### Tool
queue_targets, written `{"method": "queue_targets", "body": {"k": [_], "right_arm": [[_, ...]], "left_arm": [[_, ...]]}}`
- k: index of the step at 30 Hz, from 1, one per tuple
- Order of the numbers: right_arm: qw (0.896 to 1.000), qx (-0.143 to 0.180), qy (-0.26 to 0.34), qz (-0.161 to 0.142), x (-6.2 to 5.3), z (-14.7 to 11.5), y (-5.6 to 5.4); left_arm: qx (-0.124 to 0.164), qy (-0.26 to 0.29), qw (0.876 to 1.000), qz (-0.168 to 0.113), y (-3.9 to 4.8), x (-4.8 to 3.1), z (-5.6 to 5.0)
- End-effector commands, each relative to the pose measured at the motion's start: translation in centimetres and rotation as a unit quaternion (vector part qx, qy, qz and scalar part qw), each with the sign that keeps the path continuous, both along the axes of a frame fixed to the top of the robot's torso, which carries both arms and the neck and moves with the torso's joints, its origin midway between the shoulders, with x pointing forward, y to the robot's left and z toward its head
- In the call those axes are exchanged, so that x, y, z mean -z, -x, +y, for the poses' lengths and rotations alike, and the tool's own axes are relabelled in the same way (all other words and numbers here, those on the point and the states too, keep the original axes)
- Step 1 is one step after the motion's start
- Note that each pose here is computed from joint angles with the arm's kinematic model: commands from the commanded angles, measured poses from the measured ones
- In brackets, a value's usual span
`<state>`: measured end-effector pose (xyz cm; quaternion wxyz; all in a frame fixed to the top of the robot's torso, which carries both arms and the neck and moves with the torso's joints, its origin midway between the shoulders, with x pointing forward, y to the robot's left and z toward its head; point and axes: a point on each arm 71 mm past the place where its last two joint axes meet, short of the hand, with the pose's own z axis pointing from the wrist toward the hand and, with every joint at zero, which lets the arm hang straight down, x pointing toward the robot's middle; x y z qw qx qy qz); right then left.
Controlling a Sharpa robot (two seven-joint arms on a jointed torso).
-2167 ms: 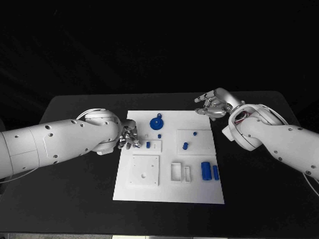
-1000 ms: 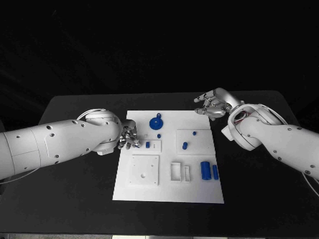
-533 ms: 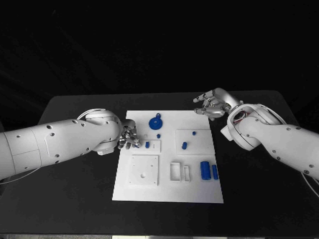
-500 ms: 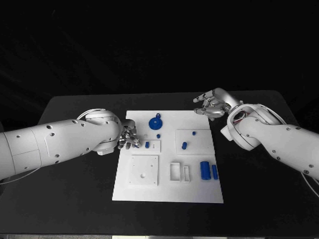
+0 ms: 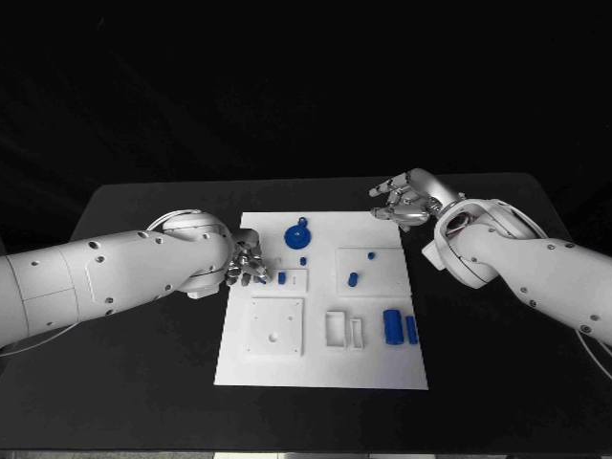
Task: Assemble the parts on the task board
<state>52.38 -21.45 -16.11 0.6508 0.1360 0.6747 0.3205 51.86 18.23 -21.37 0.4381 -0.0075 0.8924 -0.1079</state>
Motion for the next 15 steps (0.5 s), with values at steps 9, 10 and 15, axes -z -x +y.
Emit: {"method": "queue_targets", "body": {"k": [9,10,15], "right_arm": [[1.0,-0.006,0.002,0.002,0.08,0.14,0.02],[1.0,-0.006,0.002,0.002,0.09,0.14,0.02],[1.0,-0.006,0.002,0.002,0.11,0.11,0.03]], "left_arm": [[0.004,0.011,1.0,0.0,0.31,0.45,-0.65],[0.004,0.011,1.0,0.0,0.31,0.45,-0.64],[0.004,0.008,1.0,0.004,0.32,0.5,-0.58]]}}
